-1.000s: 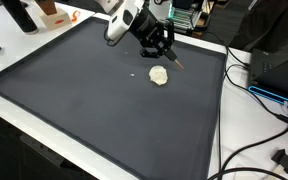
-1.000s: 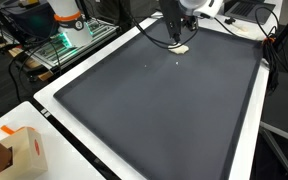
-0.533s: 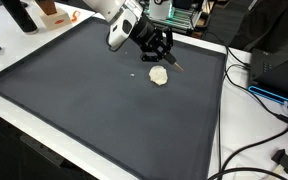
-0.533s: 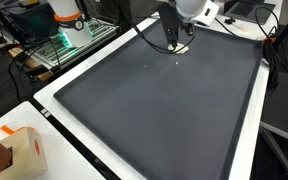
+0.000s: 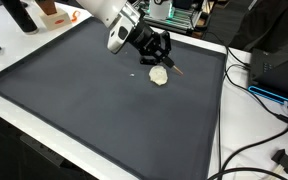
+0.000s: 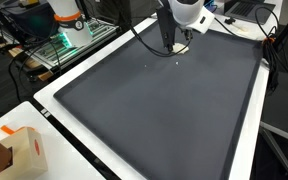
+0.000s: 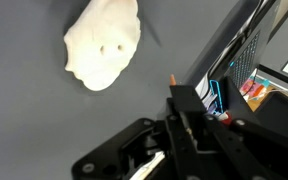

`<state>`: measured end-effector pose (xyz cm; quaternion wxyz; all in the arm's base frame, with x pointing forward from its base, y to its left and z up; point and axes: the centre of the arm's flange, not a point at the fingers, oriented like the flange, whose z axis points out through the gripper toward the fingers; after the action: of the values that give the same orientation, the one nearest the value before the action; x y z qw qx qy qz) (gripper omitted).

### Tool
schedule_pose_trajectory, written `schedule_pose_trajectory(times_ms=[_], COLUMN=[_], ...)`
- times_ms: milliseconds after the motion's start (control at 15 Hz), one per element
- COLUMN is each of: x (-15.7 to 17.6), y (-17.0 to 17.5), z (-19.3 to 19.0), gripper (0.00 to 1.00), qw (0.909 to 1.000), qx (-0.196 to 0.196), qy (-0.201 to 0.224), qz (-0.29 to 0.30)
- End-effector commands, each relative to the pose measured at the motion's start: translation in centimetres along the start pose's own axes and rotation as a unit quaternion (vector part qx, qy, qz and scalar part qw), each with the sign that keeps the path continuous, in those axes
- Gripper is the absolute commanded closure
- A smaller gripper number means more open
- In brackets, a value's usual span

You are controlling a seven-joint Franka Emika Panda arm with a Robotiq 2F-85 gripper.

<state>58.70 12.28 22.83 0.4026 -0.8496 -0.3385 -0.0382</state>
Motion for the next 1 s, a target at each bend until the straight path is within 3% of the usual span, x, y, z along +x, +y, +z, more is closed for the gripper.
schedule_pose_trajectory(times_ms=[0,933], x=[-1.08,-1.85], y=[0.27,-0.01], z=[0.41,0.59], gripper=[0.97,0.97], qw=[0.9998,0.994], qx=[-0.005,-0.031], qy=[0.013,0.058], qz=[0.017,0.087])
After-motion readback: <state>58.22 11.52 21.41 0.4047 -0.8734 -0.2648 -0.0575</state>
